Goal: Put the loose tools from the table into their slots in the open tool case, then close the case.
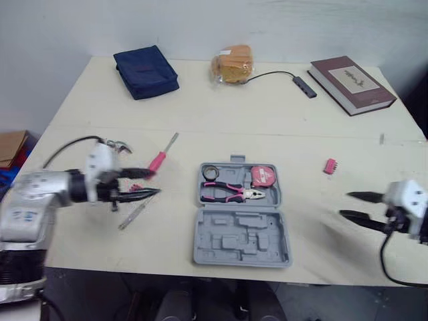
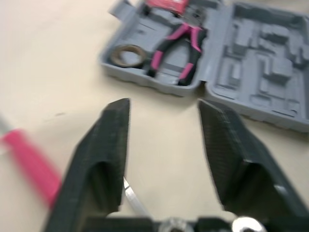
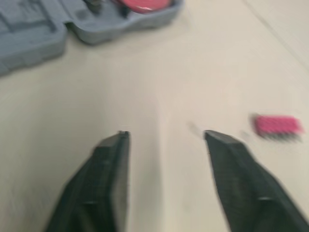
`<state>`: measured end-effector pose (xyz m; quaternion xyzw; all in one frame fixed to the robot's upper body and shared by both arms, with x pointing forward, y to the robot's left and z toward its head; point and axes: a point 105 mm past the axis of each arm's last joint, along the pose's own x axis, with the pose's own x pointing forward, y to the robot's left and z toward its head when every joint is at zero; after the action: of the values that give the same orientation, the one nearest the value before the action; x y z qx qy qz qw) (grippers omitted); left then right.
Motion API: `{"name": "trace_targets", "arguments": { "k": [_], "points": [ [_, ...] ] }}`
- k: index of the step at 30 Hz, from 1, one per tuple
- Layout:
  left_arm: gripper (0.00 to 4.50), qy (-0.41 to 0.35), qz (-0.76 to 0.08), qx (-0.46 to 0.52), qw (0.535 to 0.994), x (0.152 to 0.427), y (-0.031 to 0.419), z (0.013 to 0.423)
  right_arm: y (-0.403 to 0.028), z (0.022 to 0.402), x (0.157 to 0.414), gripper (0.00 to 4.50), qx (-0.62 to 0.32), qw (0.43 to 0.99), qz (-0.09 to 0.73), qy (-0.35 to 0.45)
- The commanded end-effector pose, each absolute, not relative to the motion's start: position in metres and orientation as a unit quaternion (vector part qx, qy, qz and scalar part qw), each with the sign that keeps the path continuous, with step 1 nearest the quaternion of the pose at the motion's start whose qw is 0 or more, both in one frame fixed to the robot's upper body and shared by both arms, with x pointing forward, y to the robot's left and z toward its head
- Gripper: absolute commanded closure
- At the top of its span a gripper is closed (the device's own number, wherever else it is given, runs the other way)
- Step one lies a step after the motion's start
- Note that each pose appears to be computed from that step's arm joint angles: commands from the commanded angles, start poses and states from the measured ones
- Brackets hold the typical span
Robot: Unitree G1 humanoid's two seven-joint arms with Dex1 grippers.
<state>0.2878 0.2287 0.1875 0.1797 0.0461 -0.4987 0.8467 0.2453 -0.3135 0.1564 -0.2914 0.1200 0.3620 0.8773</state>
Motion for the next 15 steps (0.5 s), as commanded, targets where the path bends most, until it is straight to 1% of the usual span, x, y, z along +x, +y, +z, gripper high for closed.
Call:
{"name": "trace_targets", "arguments": {
  "k": [1,2,3,5,6,10,12,15],
  "points": [
    [0.48,0.05,-0.36,0.156,0.919,0.285,0.312,0.19,-0.354,0.173,0.235,0.07,-0.321,0.895,0.29,0.113],
    [0.02,0.052,-0.338,0.152,0.927,0.282,0.326,0.189,-0.36,0.174,0.232,0.0,-0.325,0.897,0.279,0.114],
    [0.02,0.05,-0.307,0.137,0.94,0.28,0.342,0.19,-0.367,0.175,0.23,0.0,-0.321,0.901,0.269,0.113],
    [0.02,0.045,-0.22,0.121,0.967,0.271,0.386,0.191,-0.387,0.172,0.221,0.0,-0.347,0.897,0.242,0.128],
    [0.02,0.044,-0.189,0.119,0.974,0.266,0.401,0.19,-0.394,0.169,0.217,0.0,-0.358,0.893,0.234,0.138],
    [0.02,0.078,-0.087,0.147,0.982,0.244,0.451,0.18,-0.405,0.17,0.21,0.0,-0.351,0.904,0.216,0.112],
    [0.02,0.078,-0.067,0.145,0.984,0.238,0.461,0.179,-0.415,0.169,0.206,0.0,-0.35,0.91,0.193,0.111],
    [0.02,0.084,-0.067,0.147,0.983,0.235,0.464,0.176,-0.422,0.165,0.2,0.0,-0.35,0.911,0.184,0.118]
  ]
}}
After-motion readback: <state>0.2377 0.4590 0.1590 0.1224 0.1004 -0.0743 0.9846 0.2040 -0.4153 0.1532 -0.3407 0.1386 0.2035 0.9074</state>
